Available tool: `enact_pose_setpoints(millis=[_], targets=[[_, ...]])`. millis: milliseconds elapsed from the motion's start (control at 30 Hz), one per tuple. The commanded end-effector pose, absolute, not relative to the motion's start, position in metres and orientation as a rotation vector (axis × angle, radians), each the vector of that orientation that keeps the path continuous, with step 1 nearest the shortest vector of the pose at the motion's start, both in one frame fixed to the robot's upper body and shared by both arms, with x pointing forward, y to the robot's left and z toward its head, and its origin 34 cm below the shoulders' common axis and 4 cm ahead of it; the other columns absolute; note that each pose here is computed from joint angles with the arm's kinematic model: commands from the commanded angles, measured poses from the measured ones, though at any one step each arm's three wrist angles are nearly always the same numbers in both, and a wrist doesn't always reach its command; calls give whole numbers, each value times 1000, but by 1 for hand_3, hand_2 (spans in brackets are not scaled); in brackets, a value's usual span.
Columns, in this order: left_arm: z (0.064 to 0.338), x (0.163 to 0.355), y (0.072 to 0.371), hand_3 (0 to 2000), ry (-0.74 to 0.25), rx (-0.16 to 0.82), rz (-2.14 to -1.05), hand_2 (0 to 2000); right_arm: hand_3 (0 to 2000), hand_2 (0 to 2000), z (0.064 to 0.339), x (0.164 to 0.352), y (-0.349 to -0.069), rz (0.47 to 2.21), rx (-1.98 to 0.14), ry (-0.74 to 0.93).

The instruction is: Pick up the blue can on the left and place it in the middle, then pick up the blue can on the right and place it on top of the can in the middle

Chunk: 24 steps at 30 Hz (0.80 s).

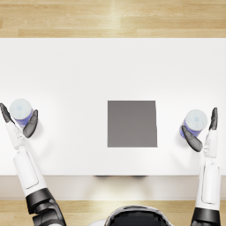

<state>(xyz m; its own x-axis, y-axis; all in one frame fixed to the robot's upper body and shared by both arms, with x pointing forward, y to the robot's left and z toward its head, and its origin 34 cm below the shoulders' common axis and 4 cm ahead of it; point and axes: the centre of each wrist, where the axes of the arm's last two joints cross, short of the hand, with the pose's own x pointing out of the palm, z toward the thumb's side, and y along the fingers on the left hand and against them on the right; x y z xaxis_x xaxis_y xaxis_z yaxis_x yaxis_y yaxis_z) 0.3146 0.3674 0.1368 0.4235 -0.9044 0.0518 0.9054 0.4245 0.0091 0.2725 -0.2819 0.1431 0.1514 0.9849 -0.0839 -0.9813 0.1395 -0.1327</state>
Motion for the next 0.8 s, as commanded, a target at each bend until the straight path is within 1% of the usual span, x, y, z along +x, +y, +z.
enact_pose_setpoints(millis=[33,167,400,467,533,567,667,700,733,800], targets=[[132,325,372,0,-36,-70,-1123,0,0,0,136,283,-285,1413,-133,-4],[123,332,373,0,-17,-126,-1114,0,0,0,120,290,-285,1408,-73,35],[111,343,379,0,4,-236,-1087,0,0,0,104,301,-285,1399,0,72],[110,343,379,0,3,-240,-1090,0,0,0,99,303,-284,1401,19,84],[110,345,377,0,12,-240,-1101,0,0,0,102,306,-282,1412,15,74],[109,347,378,0,16,-254,-1100,0,0,0,102,308,-282,1412,20,73],[109,349,374,0,30,-240,-1121,0,0,0,103,312,-279,1433,22,68],[109,347,374,327,26,-234,-1118,1361,327,1361,105,311,-278,1438,14,61],[113,345,375,653,8,-216,-1117,2000,653,2000,104,310,-278,1477,19,63],[120,341,373,1307,-16,-173,-1126,2000,1307,2000,102,311,-278,1563,34,67]])
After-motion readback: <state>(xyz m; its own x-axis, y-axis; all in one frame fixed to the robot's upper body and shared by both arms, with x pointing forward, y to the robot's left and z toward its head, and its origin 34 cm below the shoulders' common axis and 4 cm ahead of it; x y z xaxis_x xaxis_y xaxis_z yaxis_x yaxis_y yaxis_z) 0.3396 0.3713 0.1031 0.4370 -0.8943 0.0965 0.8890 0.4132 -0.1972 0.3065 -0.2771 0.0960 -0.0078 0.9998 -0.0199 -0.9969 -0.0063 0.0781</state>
